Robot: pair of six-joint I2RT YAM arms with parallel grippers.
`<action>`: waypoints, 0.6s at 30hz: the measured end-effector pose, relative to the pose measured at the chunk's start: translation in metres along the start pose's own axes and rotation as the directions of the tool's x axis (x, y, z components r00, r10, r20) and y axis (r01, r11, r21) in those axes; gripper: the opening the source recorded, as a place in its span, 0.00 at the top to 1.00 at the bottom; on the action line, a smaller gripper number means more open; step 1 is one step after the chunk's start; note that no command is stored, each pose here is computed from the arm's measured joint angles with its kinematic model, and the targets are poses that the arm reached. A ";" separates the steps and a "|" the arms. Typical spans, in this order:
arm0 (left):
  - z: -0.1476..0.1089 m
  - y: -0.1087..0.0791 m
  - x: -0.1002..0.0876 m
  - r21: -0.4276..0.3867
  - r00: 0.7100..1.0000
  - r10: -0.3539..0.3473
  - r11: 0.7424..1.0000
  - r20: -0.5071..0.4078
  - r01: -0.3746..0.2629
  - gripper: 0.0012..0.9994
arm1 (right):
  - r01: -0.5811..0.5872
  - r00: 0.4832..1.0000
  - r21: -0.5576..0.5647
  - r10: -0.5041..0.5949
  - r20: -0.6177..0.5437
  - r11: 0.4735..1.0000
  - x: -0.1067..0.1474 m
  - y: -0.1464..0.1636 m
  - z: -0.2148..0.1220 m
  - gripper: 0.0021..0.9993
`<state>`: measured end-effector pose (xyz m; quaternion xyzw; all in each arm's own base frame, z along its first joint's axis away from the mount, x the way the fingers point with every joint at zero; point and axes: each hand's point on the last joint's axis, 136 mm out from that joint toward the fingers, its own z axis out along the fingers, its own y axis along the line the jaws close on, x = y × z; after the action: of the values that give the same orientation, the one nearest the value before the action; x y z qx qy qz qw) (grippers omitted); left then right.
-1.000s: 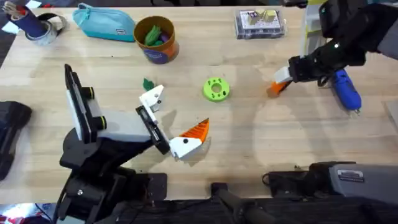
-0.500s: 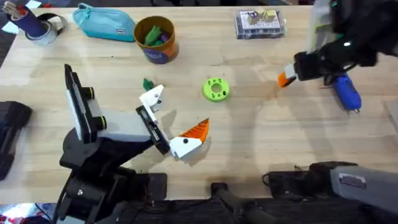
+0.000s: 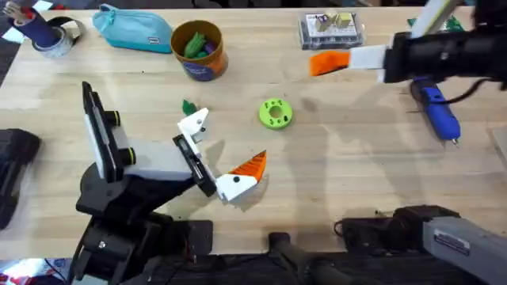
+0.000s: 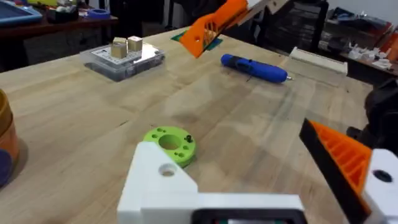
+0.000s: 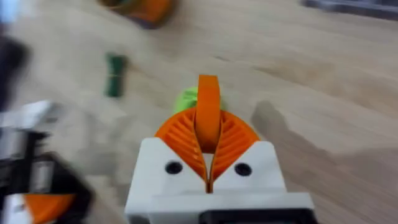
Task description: Pick up the gripper from the table and insert it into the empty holder that is missing its gripper. Then pick up a screw, insert it into the mounting hole, and use the screwdriver to tighten it. Finally, clean up the table by picking up the vegetable and placing it into the bucket.
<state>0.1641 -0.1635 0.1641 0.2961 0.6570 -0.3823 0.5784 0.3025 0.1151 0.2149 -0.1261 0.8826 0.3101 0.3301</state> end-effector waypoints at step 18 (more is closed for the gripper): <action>0.000 0.000 0.000 0.000 1.000 0.000 1.000 0.000 0.000 0.01 | -0.384 0.883 -0.618 0.078 -0.462 0.686 0.059 0.125 0.077 0.99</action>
<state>0.1641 -0.1635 0.1641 0.2961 0.6570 -0.3822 0.5785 0.2439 0.2602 0.1886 -0.1859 0.7574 0.6253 0.0280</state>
